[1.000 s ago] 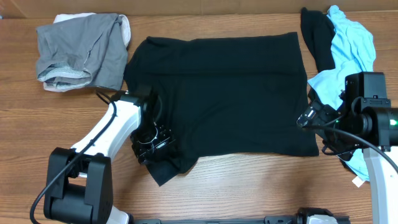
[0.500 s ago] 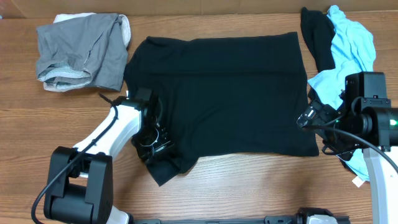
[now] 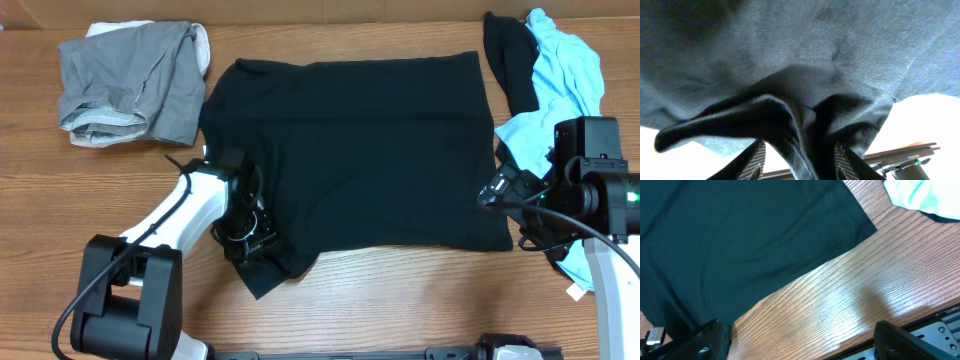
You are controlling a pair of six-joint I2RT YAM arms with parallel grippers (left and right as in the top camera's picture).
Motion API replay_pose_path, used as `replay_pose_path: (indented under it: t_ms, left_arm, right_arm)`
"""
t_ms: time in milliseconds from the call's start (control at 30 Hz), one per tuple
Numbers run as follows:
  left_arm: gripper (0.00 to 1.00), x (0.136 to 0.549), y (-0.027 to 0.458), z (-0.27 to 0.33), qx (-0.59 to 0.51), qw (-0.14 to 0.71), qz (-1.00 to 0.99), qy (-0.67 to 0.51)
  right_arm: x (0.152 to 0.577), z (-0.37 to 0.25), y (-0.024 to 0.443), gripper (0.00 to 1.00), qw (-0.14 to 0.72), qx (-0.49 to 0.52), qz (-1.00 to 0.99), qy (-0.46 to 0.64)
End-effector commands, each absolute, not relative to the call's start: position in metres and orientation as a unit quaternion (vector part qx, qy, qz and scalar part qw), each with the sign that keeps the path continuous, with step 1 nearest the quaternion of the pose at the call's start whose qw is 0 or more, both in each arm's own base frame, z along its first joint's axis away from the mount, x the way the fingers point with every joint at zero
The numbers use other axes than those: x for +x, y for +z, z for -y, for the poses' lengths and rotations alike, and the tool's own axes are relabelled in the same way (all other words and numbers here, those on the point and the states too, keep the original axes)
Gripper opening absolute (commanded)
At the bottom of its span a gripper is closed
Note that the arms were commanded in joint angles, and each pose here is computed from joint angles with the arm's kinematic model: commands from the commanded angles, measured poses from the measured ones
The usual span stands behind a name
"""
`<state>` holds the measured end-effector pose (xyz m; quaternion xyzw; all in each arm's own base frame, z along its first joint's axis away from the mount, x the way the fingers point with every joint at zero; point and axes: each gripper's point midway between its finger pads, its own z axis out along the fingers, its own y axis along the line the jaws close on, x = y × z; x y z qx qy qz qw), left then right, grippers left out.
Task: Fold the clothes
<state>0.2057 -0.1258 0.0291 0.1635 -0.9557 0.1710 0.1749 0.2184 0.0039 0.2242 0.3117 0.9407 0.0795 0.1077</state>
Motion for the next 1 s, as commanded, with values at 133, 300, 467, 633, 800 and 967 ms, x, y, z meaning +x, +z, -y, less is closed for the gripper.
replay_pose_path:
  t_ms: [133, 300, 467, 633, 800, 967]
  left_arm:
    - [0.21, 0.185, 0.016, 0.122, 0.139, 0.177, 0.966, 0.131]
    - [0.04, 0.194, 0.019, 0.122, 0.141, 0.164, 0.967, 0.135]
    - [0.04, 0.218, 0.045, 0.121, 0.121, 0.142, 0.972, 0.143]
    - [0.04, 0.242, 0.079, 0.104, 0.098, 0.105, 0.986, 0.09]
    - [0.04, 0.266, 0.105, 0.098, 0.09, 0.061, 0.992, 0.069]
    - [0.05, 0.273, 0.107, 0.1, 0.089, 0.047, 0.992, 0.073]
  right_arm:
    - [0.214, -0.001, 0.225, 1.0, 0.113, 0.314, -0.94, 0.074]
    - [0.211, -0.002, 0.225, 0.98, 0.106, 0.315, -0.94, 0.072]
    - [0.205, -0.002, 0.222, 0.86, 0.093, 0.32, -0.94, 0.069]
    - [0.195, -0.001, 0.2, 0.76, 0.058, 0.344, -0.936, 0.058]
    - [0.187, -0.008, 0.154, 0.73, 0.012, 0.351, -0.934, 0.062]
    - [0.19, -0.007, 0.116, 0.73, 0.009, 0.387, -0.92, 0.061]
